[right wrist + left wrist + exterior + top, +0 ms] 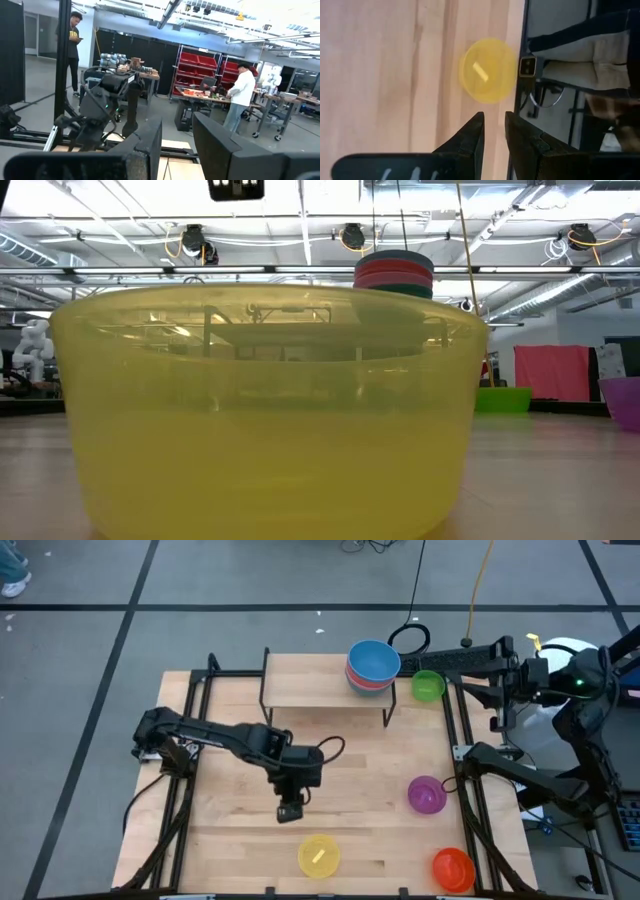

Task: Place and stack bowls onto a shelf
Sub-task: Put the transparent yellow bowl on the shelf

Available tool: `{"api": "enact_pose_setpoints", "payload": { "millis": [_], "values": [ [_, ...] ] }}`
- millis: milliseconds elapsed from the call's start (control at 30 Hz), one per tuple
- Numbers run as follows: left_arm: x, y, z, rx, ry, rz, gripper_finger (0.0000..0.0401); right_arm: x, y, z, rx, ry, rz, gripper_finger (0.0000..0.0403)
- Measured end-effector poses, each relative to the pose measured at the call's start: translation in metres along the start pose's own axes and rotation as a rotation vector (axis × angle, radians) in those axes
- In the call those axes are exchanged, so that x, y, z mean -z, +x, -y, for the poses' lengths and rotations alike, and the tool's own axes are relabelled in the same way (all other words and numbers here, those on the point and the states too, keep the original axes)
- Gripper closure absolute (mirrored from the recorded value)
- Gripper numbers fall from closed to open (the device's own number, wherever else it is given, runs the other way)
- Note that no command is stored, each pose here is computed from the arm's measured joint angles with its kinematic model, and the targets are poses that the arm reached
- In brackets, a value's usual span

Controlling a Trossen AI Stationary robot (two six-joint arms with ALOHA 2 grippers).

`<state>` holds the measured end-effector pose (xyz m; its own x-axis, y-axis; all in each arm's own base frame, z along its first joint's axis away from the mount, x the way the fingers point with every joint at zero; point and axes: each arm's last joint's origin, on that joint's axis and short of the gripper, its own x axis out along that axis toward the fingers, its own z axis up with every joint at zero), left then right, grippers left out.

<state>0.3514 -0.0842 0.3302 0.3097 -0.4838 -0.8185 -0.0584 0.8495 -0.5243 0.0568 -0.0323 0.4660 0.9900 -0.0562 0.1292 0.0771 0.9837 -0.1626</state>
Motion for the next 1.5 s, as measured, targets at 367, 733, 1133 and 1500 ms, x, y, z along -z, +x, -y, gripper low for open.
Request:
{"api": "enact_pose_setpoints", "payload": {
  "millis": [367, 733, 1133, 1500],
  "values": [
    [0.023, 0.069, -0.005, -0.063, -0.098, 0.045, 0.0320, 0.000, 0.000, 0.000, 0.000, -0.033, 0.001, 0.0303],
    [0.050, 0.118, 0.003, -0.120, -0.241, 0.249, 0.0320, 0.000, 0.000, 0.000, -0.001, -0.033, 0.000, 0.0303],
    [0.066, 0.143, 0.007, -0.162, -0.298, 0.284, 0.0320, 0.000, 0.000, -0.004, -0.129, -0.054, 0.008, 0.0303],
    [0.062, 0.170, 0.006, -0.140, -0.265, 0.301, 0.0320, 0.000, 0.000, -0.004, -0.129, -0.062, 0.009, 0.0303]
  ]
}}
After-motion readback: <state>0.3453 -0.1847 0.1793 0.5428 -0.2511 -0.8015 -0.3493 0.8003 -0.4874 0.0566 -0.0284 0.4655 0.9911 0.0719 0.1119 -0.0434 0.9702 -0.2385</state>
